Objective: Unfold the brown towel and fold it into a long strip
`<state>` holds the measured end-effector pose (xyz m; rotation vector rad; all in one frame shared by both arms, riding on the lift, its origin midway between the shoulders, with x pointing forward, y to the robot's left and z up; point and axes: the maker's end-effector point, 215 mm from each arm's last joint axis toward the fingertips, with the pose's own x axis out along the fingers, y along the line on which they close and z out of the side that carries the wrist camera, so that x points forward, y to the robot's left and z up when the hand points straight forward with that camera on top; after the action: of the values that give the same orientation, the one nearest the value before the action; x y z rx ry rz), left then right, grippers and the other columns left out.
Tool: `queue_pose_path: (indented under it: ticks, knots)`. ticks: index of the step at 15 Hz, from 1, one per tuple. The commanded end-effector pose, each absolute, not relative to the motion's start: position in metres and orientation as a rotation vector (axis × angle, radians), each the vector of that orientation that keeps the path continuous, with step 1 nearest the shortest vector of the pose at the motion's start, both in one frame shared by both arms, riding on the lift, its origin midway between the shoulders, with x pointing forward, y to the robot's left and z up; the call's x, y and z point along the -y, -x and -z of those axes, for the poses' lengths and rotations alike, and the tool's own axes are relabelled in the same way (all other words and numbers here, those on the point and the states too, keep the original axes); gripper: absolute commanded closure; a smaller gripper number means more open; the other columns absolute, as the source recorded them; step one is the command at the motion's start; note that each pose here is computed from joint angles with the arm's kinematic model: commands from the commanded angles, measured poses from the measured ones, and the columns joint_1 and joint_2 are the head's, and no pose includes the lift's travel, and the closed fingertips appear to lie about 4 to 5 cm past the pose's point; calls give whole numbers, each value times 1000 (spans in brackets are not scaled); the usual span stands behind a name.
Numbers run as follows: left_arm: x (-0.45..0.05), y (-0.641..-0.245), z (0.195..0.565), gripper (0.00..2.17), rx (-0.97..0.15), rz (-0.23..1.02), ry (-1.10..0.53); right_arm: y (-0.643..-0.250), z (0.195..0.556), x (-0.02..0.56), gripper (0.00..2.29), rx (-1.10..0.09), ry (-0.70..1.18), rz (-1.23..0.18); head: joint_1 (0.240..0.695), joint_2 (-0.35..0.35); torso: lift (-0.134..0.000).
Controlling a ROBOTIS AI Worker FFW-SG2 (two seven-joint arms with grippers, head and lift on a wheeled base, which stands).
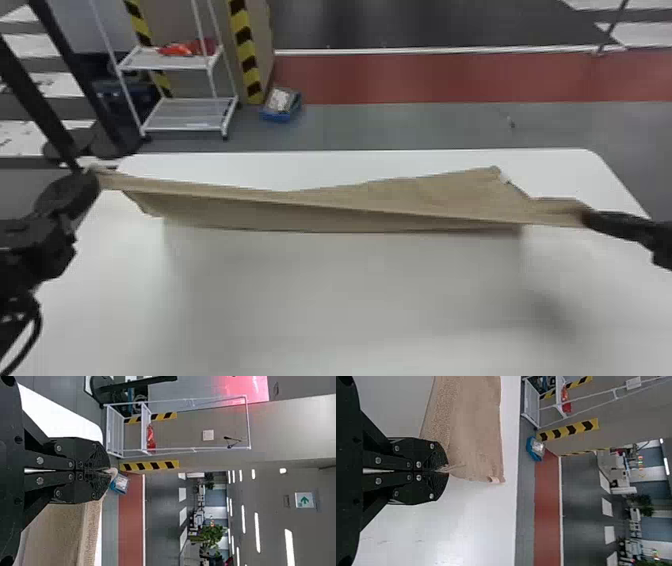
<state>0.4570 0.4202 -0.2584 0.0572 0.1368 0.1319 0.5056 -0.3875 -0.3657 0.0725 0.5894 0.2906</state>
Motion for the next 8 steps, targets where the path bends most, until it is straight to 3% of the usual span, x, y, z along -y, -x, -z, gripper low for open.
queue_pose_path:
  ticks: [1, 3, 8]
  knots:
    - [-402, -447, 280, 1622, -230, -102, -43, -470, 392, 396, 1767, -690, -111, -255, 695, 45, -117]
    - [-381, -445, 296, 1622, -257, -63, -45, -458, 407, 391, 1632, -709, -109, -270, 695, 16, -117]
    - [-342, -436, 324, 1622, -321, -24, -130, -438, 427, 389, 1602, -731, -111, -284, 695, -37, -117]
